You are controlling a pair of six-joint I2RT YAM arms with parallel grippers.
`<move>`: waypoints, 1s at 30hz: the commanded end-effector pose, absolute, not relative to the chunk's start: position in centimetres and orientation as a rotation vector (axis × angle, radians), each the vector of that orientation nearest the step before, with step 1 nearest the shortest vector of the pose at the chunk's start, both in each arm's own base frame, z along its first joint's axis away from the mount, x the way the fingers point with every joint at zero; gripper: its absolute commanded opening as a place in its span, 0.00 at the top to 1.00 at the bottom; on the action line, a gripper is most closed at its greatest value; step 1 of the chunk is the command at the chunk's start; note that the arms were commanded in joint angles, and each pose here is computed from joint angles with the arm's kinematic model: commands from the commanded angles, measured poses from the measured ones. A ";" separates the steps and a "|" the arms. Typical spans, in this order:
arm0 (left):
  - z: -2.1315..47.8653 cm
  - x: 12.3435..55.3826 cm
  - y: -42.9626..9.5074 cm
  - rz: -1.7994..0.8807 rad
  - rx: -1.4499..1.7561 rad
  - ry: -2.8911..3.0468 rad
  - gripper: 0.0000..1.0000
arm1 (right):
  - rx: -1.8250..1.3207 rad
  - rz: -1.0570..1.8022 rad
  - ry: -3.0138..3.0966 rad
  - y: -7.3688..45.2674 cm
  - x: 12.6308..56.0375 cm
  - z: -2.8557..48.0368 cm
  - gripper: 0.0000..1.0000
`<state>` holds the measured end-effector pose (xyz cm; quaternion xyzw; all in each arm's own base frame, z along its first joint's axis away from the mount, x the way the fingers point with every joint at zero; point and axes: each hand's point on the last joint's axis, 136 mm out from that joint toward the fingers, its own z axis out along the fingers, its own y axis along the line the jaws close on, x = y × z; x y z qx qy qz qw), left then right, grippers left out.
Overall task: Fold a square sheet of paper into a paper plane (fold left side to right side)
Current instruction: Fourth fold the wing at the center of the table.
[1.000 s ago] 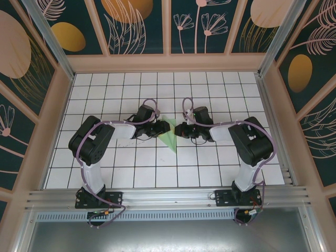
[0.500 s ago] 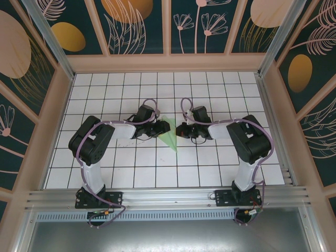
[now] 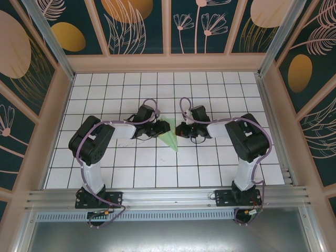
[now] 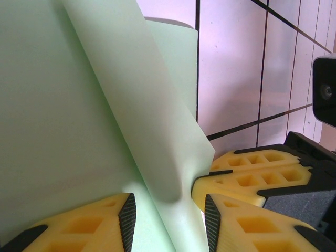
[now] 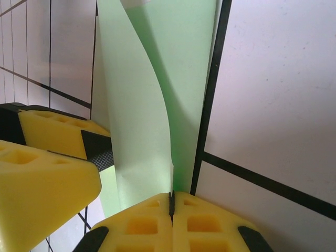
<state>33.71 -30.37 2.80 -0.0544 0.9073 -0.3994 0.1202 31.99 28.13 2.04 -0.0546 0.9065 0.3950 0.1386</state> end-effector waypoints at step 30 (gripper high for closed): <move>6.0 35.9 -32.8 -1.200 0.016 2.604 0.74 | -0.186 0.942 2.816 27.3 30.1 -2.3 0.98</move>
